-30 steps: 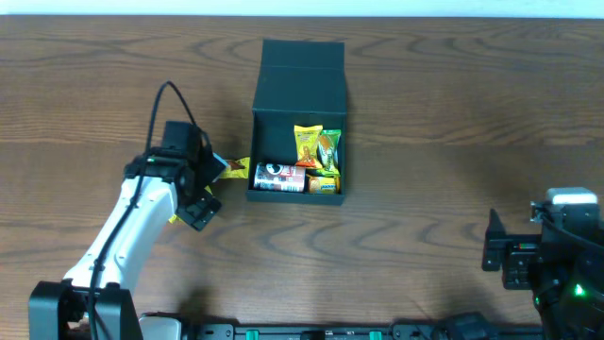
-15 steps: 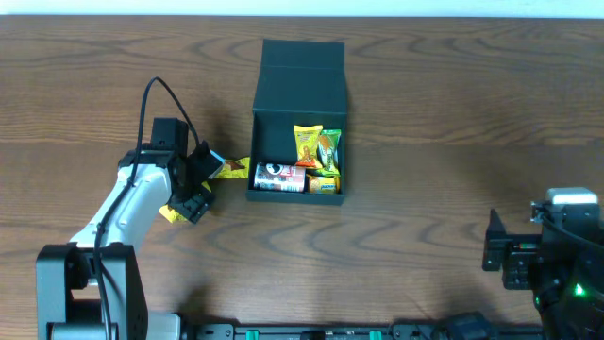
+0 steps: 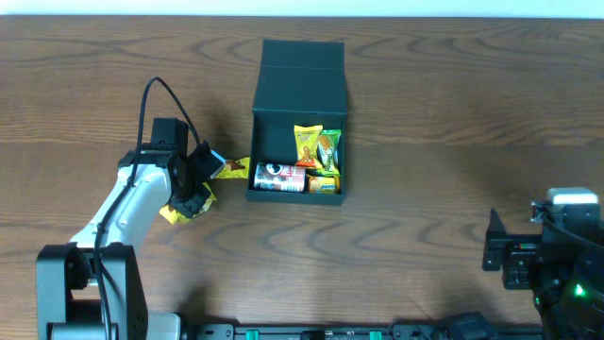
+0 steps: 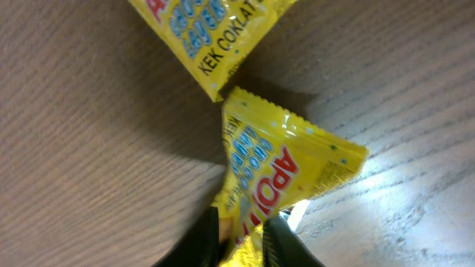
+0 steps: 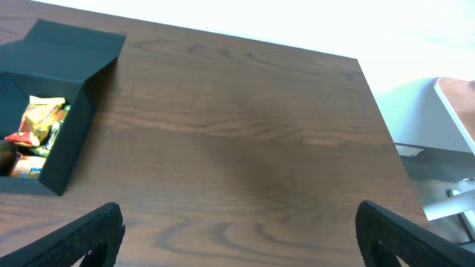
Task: Pack container
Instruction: 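Withdraw the left gripper and grasp the yellow Apollo packet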
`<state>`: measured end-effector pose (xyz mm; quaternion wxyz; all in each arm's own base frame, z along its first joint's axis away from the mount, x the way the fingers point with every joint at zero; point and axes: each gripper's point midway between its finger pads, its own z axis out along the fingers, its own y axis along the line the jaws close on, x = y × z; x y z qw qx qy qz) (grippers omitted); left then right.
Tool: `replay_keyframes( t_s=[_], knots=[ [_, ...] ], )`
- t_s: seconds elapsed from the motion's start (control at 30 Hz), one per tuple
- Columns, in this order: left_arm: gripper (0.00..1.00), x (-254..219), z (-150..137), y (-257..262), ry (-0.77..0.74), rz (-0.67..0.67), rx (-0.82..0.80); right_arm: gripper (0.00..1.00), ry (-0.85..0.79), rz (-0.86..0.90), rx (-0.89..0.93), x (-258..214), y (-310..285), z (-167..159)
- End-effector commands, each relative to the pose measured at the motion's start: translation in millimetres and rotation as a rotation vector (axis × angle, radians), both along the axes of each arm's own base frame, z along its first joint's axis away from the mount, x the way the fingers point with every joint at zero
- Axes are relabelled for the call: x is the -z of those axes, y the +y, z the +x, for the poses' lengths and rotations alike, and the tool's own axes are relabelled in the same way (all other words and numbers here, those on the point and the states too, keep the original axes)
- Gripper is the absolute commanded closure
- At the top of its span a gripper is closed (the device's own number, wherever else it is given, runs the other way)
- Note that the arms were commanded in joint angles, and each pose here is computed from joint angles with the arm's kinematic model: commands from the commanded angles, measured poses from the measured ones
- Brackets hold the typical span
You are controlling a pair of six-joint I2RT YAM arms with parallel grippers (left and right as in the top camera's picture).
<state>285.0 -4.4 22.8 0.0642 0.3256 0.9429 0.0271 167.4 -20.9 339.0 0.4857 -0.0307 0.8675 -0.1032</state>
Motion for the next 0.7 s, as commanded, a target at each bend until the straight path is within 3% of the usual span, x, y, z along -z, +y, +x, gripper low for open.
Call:
replay_keyframes(
  t_s=[0.0,0.33,0.53,0.67],
  knots=[
    [0.92,2.5,-2.9,0.9,0.016,-0.001,0.005,0.01,-0.014,0.005,0.007,-3.2,-0.8,-0.8],
    [0.94,1.7,-6.3,2.7,0.032,0.009,-0.013,0.01,-0.020,-0.002,0.019,-4.5,-3.2,-0.5],
    [0.94,-30.0,32.1,22.1,-0.105,0.071,-0.316,0.01,-0.032,0.001,0.019,-7.1,-2.9,1.0],
    [0.94,-78.2,72.9,20.2,-0.244,-0.016,-0.553,0.01,-0.035,0.002,0.019,-7.6,-2.8,1.3]
  ],
)
